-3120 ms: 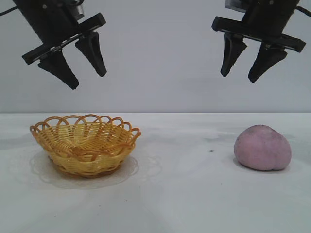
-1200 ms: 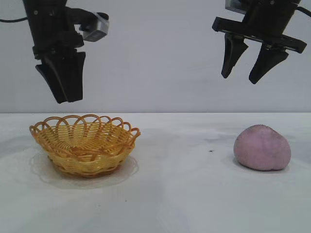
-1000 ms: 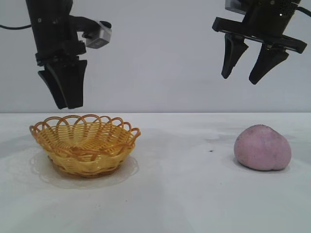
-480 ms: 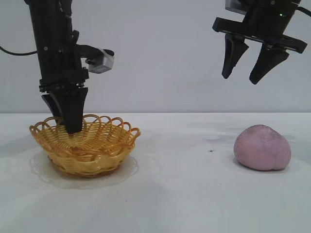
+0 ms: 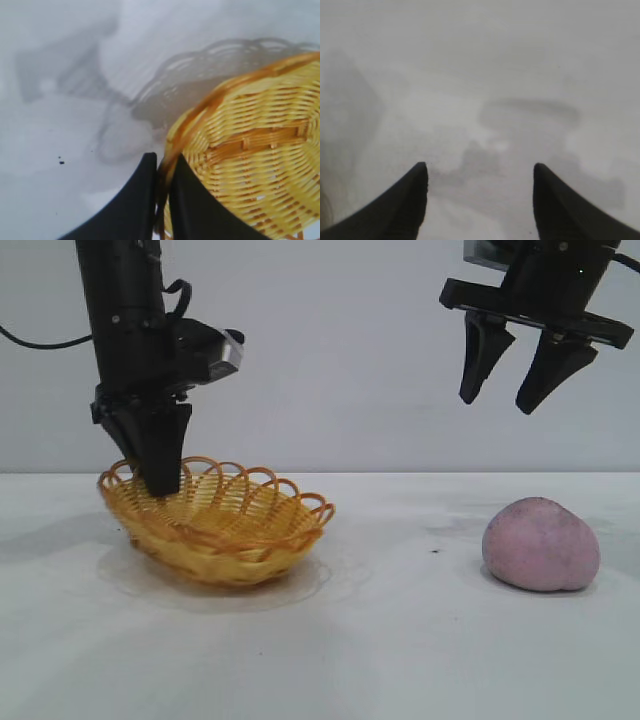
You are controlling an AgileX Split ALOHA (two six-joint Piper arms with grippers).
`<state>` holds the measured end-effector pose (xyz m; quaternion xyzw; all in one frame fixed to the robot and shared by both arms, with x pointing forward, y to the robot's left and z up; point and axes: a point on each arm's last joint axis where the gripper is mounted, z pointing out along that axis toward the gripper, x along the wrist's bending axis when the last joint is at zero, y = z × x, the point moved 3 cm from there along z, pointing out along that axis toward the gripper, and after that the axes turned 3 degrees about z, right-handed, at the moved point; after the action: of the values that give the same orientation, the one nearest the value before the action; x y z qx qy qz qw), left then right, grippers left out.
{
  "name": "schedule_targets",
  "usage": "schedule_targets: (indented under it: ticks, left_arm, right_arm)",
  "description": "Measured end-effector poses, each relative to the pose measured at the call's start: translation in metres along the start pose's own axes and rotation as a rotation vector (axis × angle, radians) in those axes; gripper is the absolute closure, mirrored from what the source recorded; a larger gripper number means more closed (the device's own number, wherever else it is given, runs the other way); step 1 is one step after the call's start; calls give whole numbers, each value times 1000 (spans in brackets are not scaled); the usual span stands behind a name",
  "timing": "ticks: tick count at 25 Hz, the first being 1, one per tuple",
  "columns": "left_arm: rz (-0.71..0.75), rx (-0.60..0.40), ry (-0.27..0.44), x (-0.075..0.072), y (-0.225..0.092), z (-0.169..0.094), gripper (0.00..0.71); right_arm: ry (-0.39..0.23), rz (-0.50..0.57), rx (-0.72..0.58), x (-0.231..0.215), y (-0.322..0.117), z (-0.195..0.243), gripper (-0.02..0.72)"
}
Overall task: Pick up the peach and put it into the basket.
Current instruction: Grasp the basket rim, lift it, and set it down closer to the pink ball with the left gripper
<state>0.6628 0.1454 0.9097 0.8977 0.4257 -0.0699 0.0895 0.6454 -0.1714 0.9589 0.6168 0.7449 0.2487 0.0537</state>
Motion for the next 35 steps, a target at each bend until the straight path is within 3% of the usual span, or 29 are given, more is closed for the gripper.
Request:
schedule_targets:
  ticks: [7,15,18,24,29,35]
  left_arm:
    - [-254,-54,-3,-8,2,-24,710]
    - [-376,-115,-138,-35,4,-44,710]
    - [-404,-105,-145,-47,-8,-33,710]
    - [-501,-193,-169,-66,-36,-13,710]
    - [-567,-202,-158,-64,-51,11,710]
    - [-571,-246,-169,-62,-47,19,710]
  right_arm:
    - [-1,0,-8,0,1,0,300]
    - [-3,0,-20,0,2,0,300]
    - [-4,0,-21,0,3,0,300]
    - [-4,0,-21,0,3,0,300]
    - [-4,0,-21,0,3,0,300]
    - [-4,0,-22,0,3,0,300]
